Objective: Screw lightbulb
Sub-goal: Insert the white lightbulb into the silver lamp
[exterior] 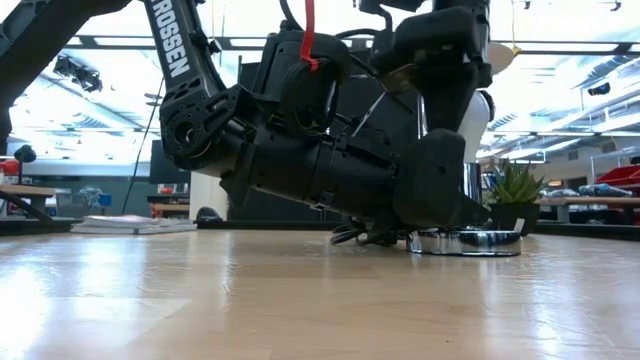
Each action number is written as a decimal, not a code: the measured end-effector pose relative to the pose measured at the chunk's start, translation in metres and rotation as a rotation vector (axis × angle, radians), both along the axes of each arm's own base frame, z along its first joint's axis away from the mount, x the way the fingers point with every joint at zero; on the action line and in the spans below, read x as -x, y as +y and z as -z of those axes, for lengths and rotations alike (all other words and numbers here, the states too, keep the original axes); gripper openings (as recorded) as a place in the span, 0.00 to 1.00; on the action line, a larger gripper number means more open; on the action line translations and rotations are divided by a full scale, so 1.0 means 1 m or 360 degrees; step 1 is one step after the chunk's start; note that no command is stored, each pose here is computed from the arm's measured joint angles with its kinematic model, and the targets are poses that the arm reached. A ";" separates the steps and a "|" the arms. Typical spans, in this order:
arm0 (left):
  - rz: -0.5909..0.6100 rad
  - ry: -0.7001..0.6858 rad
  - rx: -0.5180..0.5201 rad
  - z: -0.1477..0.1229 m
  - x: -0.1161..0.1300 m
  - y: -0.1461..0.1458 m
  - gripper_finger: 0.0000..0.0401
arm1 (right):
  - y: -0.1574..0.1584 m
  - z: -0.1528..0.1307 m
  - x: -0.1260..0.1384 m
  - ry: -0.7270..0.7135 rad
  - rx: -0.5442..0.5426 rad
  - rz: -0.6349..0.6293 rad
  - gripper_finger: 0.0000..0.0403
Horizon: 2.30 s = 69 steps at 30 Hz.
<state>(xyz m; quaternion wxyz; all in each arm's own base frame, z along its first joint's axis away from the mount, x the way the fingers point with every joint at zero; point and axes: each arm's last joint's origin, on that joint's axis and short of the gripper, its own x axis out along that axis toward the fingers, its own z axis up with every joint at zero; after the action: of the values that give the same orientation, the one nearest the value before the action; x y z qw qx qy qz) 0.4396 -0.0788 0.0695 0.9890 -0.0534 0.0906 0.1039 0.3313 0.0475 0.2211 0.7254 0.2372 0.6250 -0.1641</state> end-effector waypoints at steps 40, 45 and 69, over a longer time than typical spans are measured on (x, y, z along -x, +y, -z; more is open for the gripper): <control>0.0001 -0.0003 0.0002 0.000 0.000 0.000 0.49 | 0.005 -0.031 -0.002 -0.0112 0.0384 -0.2422 0.82; 0.0003 -0.0003 0.0001 0.000 0.000 0.000 0.49 | 0.006 -0.020 -0.002 -0.0144 0.0365 -0.2418 0.76; 0.0007 0.0002 -0.0002 0.000 0.000 0.000 0.49 | 0.005 -0.015 -0.002 -0.0063 0.0245 -0.1505 0.67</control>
<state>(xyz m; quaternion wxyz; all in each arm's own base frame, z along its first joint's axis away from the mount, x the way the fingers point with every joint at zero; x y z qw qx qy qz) 0.4395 -0.0787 0.0694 0.9892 -0.0524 0.0913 0.1018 0.3328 0.0528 0.2357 0.7477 -0.1244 0.6365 0.1426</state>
